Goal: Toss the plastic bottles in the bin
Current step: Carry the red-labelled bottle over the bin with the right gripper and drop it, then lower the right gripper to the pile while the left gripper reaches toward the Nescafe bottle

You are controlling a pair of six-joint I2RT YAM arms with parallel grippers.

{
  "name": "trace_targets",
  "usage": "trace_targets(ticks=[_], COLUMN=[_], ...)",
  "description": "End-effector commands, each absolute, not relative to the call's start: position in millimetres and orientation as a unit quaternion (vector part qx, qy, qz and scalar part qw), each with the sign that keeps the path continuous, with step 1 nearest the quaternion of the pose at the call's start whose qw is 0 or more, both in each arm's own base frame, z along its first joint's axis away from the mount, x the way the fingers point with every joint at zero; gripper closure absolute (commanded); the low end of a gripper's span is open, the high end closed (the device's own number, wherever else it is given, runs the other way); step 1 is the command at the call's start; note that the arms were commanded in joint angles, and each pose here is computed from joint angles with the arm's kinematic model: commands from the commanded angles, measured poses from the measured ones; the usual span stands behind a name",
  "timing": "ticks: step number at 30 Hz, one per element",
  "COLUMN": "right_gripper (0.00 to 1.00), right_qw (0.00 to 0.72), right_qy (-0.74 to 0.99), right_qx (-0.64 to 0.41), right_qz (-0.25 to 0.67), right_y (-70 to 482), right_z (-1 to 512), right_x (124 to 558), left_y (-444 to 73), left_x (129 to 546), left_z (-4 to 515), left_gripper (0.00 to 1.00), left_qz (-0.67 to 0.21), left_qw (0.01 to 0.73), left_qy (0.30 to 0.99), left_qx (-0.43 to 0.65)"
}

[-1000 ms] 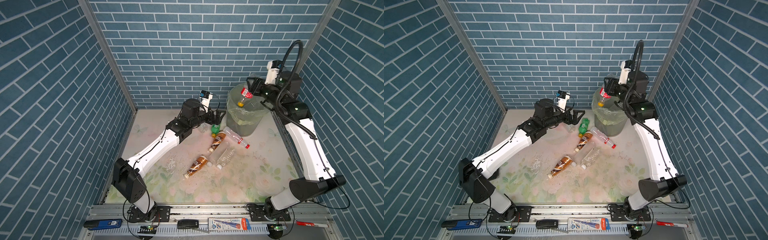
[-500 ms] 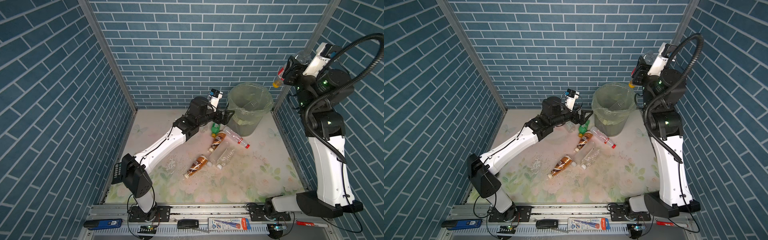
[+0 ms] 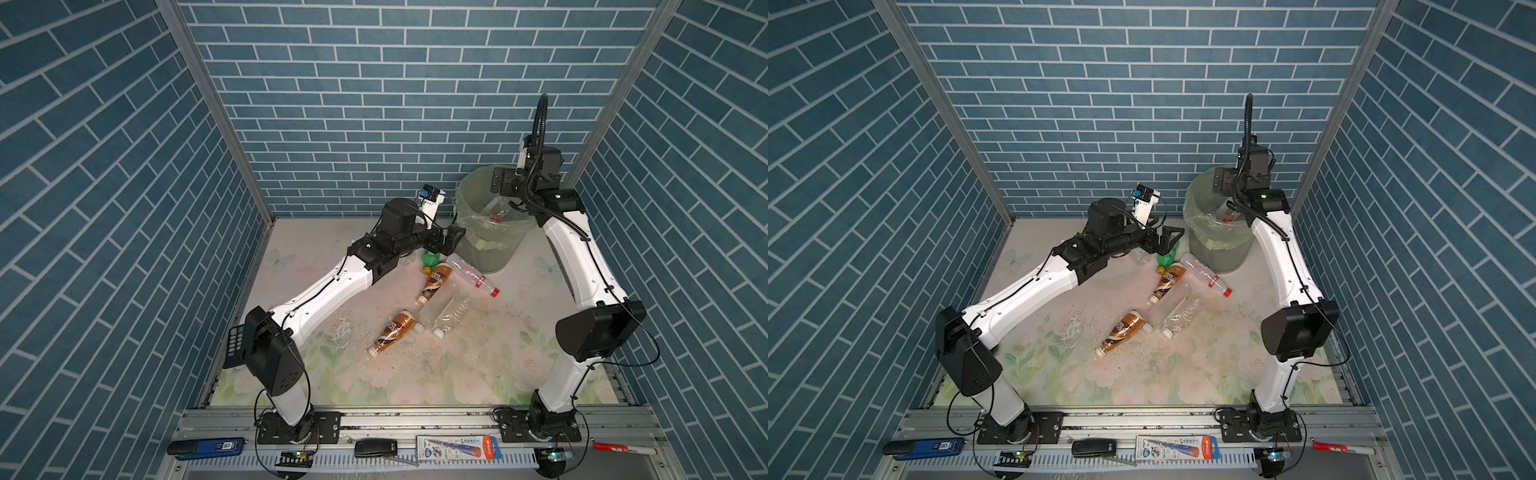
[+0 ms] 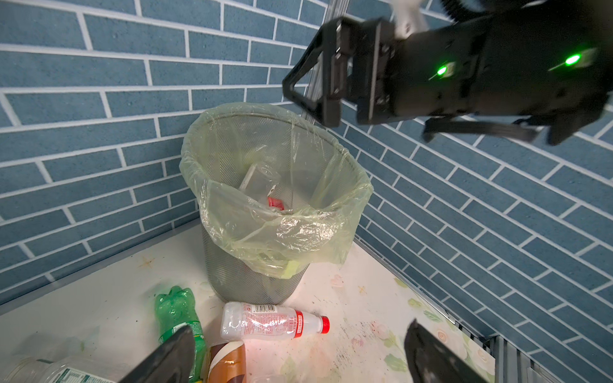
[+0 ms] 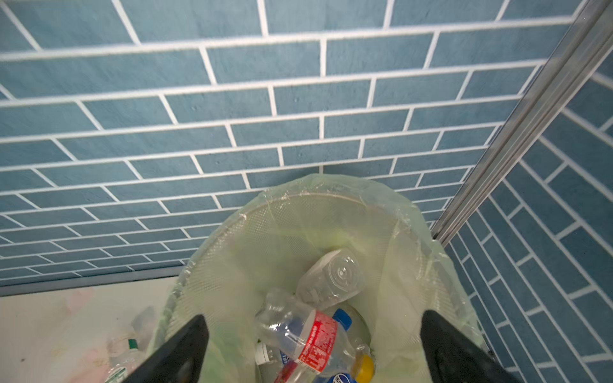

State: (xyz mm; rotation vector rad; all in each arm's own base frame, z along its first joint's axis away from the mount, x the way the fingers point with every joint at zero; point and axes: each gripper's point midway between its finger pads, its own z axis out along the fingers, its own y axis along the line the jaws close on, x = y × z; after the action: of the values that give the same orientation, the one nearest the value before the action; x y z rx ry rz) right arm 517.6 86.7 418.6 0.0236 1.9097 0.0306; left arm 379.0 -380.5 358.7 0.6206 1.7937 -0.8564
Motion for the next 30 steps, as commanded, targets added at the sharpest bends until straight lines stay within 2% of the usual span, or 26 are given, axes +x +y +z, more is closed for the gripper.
trace_targets(ticks=[1,18,24,30], right_gripper=[0.01,0.01,0.01,0.01], right_qw=[0.626,0.621,0.603,0.574], right_qy=[0.778,0.779,0.79,0.806], right_qx=[0.022,0.004,-0.028,-0.078], right_qz=[0.042,0.082,0.105,0.12], right_y=[84,98,124,168], right_z=[473,475,463,435], right_x=[494,480,462,437], left_y=[-383,-372,-346,-311], left_x=[376,373,375,357], left_z=[358,336,304,276], left_gripper=[0.01,0.01,0.01,0.01], left_qz=[-0.358,-0.337,-0.309,-0.29], left_qw=[0.505,0.485,0.45,0.429], left_qy=[0.74,0.765,0.811,0.838], left_qx=[0.262,0.256,0.21,0.169])
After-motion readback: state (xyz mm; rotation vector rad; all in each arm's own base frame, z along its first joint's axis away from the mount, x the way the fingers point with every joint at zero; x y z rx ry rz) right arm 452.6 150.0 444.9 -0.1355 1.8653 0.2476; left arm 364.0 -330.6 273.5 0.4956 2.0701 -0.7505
